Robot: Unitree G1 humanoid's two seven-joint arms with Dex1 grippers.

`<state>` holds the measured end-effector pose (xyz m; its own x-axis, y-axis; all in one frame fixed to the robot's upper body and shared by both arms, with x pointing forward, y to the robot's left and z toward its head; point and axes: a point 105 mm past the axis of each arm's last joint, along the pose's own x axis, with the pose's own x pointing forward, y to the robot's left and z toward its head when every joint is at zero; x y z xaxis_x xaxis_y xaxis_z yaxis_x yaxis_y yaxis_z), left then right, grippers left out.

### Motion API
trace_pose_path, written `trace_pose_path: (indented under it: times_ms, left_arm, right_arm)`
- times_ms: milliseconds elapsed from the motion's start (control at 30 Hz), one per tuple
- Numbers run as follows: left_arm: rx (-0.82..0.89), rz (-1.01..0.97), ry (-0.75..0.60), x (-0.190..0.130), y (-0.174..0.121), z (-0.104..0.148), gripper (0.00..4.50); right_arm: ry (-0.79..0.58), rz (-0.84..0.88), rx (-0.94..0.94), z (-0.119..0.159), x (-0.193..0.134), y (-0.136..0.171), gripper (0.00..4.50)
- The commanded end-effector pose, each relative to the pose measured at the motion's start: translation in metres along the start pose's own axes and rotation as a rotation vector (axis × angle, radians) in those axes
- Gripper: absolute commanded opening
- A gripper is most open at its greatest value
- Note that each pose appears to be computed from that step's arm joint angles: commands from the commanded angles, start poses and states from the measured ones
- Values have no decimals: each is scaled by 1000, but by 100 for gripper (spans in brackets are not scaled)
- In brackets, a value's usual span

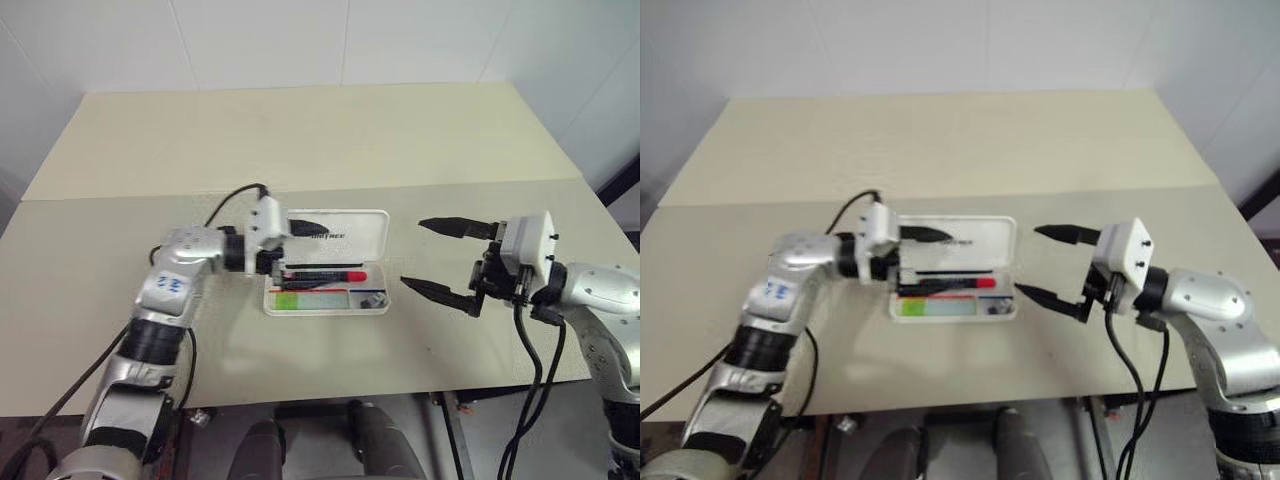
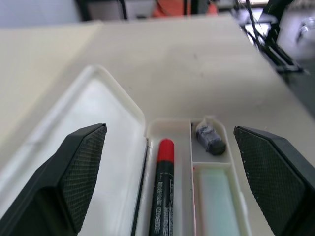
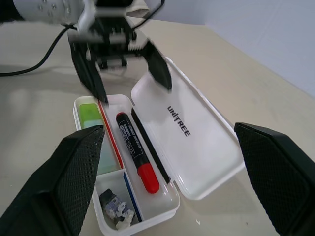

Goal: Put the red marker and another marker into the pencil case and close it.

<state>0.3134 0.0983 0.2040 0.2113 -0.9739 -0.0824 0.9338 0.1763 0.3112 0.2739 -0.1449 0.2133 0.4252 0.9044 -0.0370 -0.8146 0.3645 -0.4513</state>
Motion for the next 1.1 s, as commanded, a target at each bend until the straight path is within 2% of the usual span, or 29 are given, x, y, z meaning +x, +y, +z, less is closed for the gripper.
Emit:
trace_pose_path:
  times_ms: [33,133,300,500,700,833,967,1100]
  left_arm:
    - [14,10,-65,-32,-8,26,444]
    - [1,46,-64,-52,-11,33,383]
    - [6,154,-17,-82,-10,31,209]
    - [12,307,4,-112,9,22,8]
    - [31,344,-5,-108,26,17,1]
    - [25,397,-51,-93,47,12,1]
    - [-1,425,-80,-78,62,3,1]
    - [-37,428,-34,-66,70,-17,1]
  right_arm:
    - [-43,27,-49,6,7,-6,450]
    - [-57,46,-63,6,11,-12,450]
    - [-71,78,-72,4,15,-21,450]
    - [-74,102,-80,3,19,-30,450]
    - [-94,105,-82,6,22,-34,450]
    - [-119,93,-72,10,24,-37,450]
    - [-169,77,-23,19,24,-38,450]
    - [-186,64,-2,22,24,-37,450]
